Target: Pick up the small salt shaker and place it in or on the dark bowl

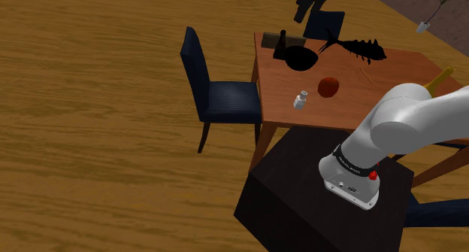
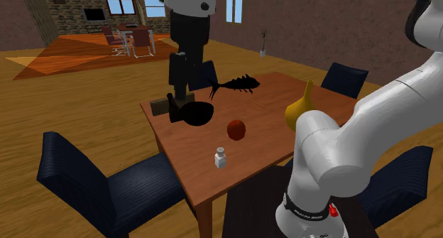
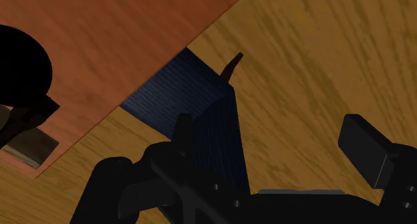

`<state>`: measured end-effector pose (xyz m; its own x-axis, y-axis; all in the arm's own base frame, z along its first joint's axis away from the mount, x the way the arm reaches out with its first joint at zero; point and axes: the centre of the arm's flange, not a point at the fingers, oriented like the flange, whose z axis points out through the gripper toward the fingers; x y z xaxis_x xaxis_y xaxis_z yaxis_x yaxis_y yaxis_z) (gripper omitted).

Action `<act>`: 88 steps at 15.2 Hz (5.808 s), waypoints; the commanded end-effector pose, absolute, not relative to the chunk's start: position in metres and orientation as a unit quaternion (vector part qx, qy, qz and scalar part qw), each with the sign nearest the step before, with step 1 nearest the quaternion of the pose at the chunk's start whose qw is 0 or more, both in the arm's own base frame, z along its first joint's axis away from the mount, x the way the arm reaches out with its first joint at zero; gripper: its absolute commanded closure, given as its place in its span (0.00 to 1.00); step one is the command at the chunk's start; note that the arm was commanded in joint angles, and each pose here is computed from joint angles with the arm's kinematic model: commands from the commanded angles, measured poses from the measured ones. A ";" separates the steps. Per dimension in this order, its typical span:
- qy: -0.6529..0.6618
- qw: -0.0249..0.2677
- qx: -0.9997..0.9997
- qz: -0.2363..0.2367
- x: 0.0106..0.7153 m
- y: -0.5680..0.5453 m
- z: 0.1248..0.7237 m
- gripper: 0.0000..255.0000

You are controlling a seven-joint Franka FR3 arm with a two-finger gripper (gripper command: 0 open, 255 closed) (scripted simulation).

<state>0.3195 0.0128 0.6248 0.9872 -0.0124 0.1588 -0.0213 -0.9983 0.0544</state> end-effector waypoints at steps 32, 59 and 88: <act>-0.034 0.006 0.999 0.004 0.292 -0.201 0.292 0.00; -0.034 0.006 0.999 0.004 0.292 -0.201 0.274 1.00; -0.034 0.006 0.999 0.004 0.292 -0.201 0.427 1.00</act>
<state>0.2930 -0.2018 0.4210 0.9977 -0.0675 0.0094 -0.0676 -0.9976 0.0121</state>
